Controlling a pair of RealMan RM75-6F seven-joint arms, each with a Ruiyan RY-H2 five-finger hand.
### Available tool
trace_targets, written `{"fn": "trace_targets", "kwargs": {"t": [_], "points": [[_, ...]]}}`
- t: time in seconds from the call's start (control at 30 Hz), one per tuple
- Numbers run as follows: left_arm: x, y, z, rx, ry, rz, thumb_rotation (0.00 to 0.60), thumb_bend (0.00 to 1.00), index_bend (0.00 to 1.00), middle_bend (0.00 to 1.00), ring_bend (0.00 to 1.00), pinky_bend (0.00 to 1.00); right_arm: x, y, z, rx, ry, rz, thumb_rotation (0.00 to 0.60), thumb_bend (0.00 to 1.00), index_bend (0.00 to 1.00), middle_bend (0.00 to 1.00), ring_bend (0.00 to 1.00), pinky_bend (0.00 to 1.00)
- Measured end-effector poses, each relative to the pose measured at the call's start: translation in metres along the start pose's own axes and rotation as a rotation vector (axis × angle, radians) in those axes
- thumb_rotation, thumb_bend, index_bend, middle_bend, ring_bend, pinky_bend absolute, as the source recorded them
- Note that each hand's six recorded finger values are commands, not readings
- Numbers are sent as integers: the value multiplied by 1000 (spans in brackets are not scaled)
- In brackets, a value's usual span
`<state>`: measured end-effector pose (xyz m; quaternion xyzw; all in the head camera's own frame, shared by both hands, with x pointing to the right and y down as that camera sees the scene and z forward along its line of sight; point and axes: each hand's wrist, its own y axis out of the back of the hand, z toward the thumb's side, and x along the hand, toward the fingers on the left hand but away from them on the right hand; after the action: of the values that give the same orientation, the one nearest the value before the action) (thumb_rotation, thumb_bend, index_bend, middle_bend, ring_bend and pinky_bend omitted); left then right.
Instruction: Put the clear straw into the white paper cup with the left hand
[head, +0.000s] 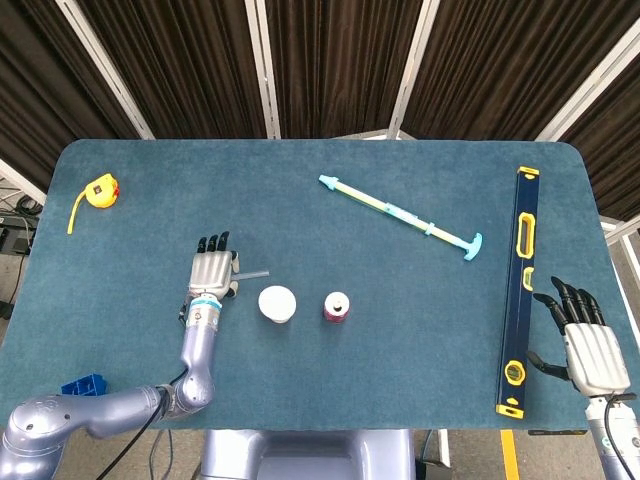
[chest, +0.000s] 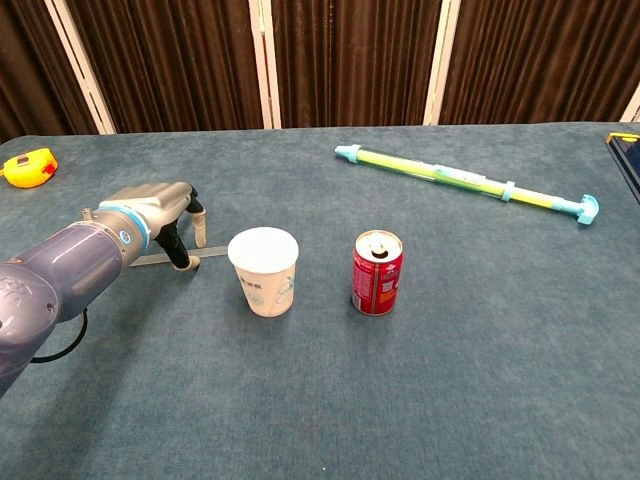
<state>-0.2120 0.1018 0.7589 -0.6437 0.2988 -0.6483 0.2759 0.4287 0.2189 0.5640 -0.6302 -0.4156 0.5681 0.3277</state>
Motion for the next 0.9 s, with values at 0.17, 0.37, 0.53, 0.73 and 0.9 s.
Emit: {"fn": "trace_targets", "kwargs": {"t": [0.17, 0.37, 0.53, 0.73, 0.9], "points": [[0, -2, -1, -2, 0, -5, 600, 394, 510, 0, 0, 0, 0, 0, 0, 0, 0, 0, 600, 180, 163, 0, 0, 0], [-2, -5, -2, -7, -1, -13, 600, 432, 529, 0, 0, 0, 0, 0, 0, 0, 0, 0, 600, 180, 163, 0, 0, 0], [-4, -3, -5, -16, 0, -8, 600, 432, 531, 0, 0, 0, 0, 0, 0, 2, 0, -2, 600, 181, 163, 0, 0, 0], [-6, 8, -11, -46, -4, 20, 600, 433, 532, 0, 0, 0, 1, 0, 0, 5, 0, -3, 600, 181, 163, 0, 0, 0], [-10, 26, -16, -110, -14, 53, 600, 433, 533, 0, 0, 0, 1, 0, 0, 7, 0, -4, 600, 180, 163, 0, 0, 0]]}}
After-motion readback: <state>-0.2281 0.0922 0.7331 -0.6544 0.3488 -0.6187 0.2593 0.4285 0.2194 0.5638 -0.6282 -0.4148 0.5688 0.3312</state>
